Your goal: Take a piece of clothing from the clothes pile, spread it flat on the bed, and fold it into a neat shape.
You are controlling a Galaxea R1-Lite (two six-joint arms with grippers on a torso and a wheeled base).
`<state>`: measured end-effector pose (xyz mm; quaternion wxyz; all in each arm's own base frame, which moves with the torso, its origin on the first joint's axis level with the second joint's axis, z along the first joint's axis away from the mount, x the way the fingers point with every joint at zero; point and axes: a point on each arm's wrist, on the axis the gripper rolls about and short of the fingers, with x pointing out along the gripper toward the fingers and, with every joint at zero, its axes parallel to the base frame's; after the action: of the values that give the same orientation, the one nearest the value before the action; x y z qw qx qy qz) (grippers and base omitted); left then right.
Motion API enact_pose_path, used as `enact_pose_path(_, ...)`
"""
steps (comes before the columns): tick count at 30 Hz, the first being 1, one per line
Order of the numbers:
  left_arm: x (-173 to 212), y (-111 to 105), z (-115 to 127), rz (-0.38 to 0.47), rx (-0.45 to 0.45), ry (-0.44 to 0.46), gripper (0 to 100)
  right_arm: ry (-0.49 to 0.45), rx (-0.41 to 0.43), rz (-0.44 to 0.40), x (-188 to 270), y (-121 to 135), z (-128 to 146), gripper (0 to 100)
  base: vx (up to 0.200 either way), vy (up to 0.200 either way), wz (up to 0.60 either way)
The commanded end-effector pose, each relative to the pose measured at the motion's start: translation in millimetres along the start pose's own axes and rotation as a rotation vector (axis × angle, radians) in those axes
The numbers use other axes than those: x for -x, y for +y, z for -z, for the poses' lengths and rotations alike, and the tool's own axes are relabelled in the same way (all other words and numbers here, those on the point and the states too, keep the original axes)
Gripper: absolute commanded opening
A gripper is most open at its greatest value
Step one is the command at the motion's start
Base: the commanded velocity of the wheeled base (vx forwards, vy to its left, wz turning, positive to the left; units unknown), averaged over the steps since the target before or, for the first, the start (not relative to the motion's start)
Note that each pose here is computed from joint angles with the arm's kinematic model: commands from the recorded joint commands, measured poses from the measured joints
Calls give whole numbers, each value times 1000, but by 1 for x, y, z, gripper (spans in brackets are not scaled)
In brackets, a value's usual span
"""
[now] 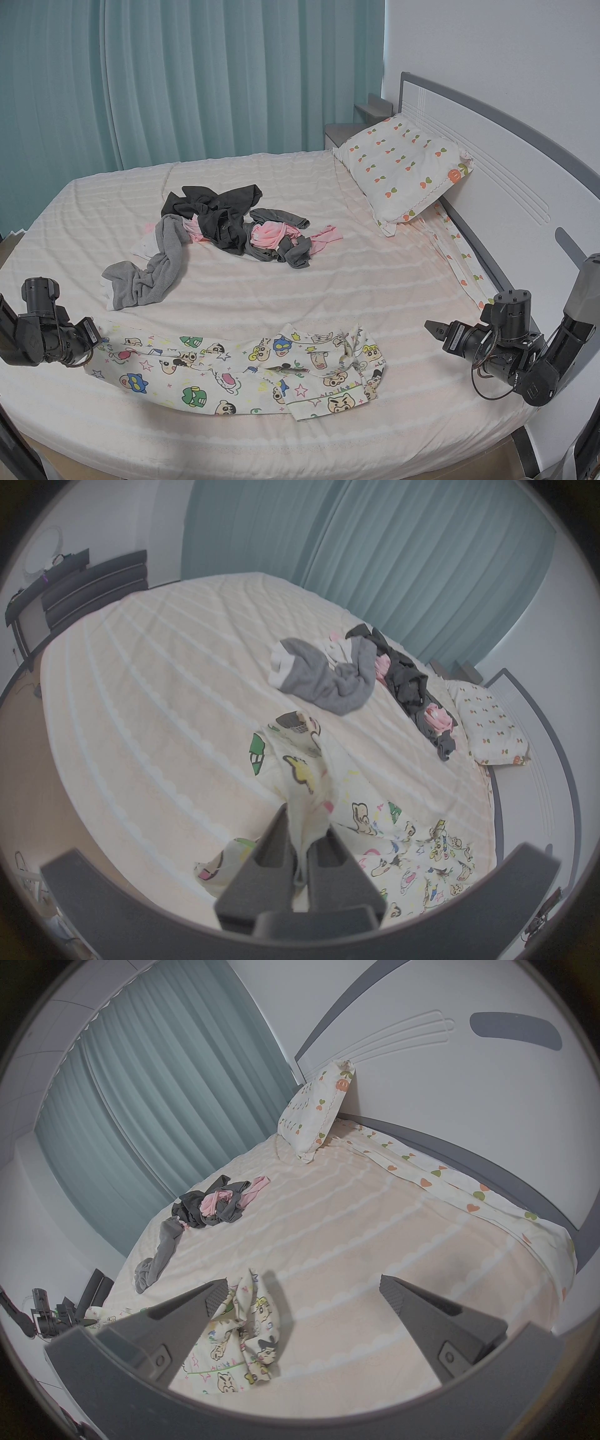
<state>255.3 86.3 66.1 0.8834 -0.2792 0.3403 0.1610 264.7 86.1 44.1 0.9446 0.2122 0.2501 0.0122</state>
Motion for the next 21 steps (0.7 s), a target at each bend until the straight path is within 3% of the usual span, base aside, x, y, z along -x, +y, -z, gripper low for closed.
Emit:
enact_pose_path(1, 14, -14, -1, 40, -28, -39, 0, -1, 1, -2, 0, 0, 0, 100, 0, 0, 0)
enact_pose_path(3, 17, -29, 4, 70, -44, -29, 0, -1, 0, 0, 0, 0, 0, 100, 0, 0, 0)
enact_pose_path(7, 22, -79, 19, 116, -77, -28, 0, -2, 0, -1, 0, 0, -1, 100, 0, 0, 0)
enact_pose_path(8, 22, -79, 19, 116, -77, -28, 0, -2, 0, -1, 0, 0, -1, 100, 0, 0, 0)
enact_pose_path(10, 26, -118, 37, 152, -114, -11, 0, -2, 0, -1, 0, 0, -1, 100, 0, 0, 0)
enact_pose_path(14, 33, -162, 53, 203, -155, 5, 0, -2, 0, -1, 0, 0, -1, 100, 0, 0, 0)
enact_pose_path(17, 28, -206, 78, 228, -195, 39, 0, -2, 0, -1, 0, 0, -1, 100, 0, 0, 0)
enact_pose_path(21, 18, -245, 111, 245, -260, 65, 0, -1, 2, 0, 0, 0, 0, 100, 0, 0, 0)
